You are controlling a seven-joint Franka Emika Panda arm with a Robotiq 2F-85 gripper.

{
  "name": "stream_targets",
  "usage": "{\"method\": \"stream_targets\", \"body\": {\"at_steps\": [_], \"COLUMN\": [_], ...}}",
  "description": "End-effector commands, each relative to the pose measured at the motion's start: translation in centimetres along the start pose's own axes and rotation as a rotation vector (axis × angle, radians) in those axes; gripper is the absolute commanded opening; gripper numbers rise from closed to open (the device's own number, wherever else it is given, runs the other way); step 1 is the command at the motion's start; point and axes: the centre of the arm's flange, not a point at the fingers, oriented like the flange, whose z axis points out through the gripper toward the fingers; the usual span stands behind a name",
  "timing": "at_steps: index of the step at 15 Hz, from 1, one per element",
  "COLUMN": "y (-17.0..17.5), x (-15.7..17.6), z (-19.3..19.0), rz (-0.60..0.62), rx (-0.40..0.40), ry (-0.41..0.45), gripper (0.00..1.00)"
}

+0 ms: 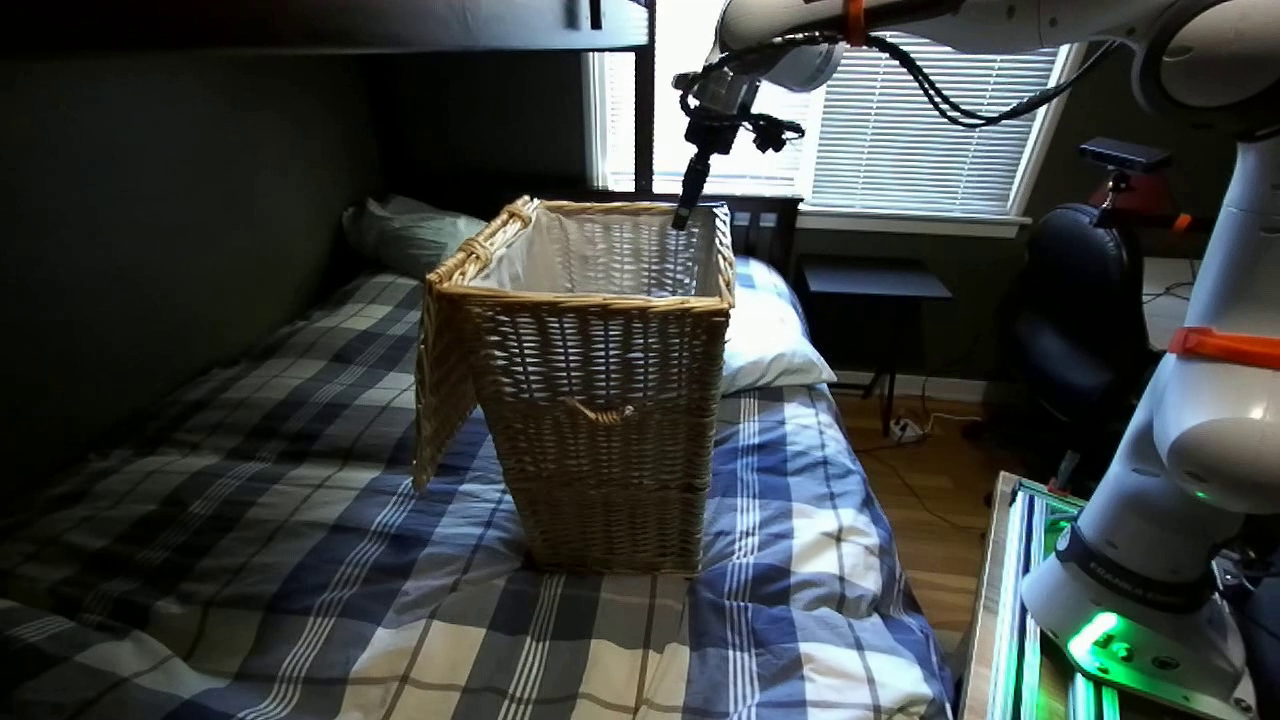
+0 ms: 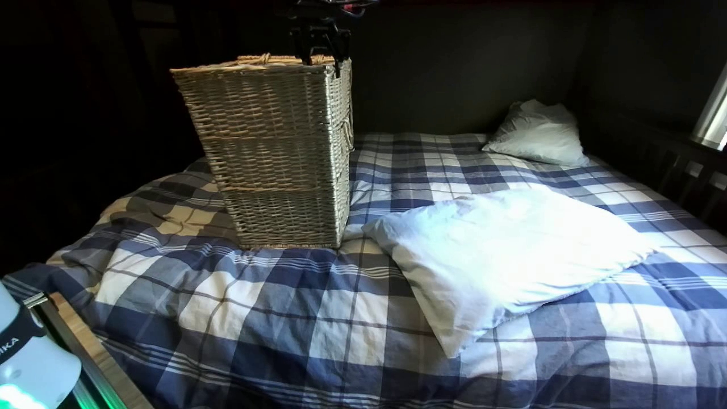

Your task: Lay the laundry basket on its side

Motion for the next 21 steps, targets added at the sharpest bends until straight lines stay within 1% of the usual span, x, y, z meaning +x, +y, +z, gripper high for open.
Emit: {"method": "stream_targets", "body": {"at_steps": [1,3,5,7,8,10,12,16,18,20,21], "y": [-2.7,-4.3,-6.0,-7.8,-8.9,-11.0,-12.9,-16.6,-18.3,-19.8,-20.4], "x": [0.6,0.9,1.2,1.4,1.6,2.1,2.6,3.6,4.1,4.5,4.7], "z": [-1.2,-1.3,-1.6,-2.0,-2.1,-2.4,-2.8,-2.0,-1.5,-1.5,-1.6], "rz": [-0.072,-0.104,-0.13,-0.156,-0.174,-0.209,-0.237,-0.288,-0.319,-0.353,-0.363], "rx": [0.049,0.083,0.136,0.201,0.246,0.316,0.364,0.459,0.523,0.602,0.623], "ry": [0.003,-0.004,-0.006,-0.001,0.001,-0.003,-0.011,-0.066,-0.068,-0.049,-0.044], "gripper": [0.7,0.68,0.66,0.66,0.66,0.71,0.73,0.79,0.83,0.9,0.95]}}
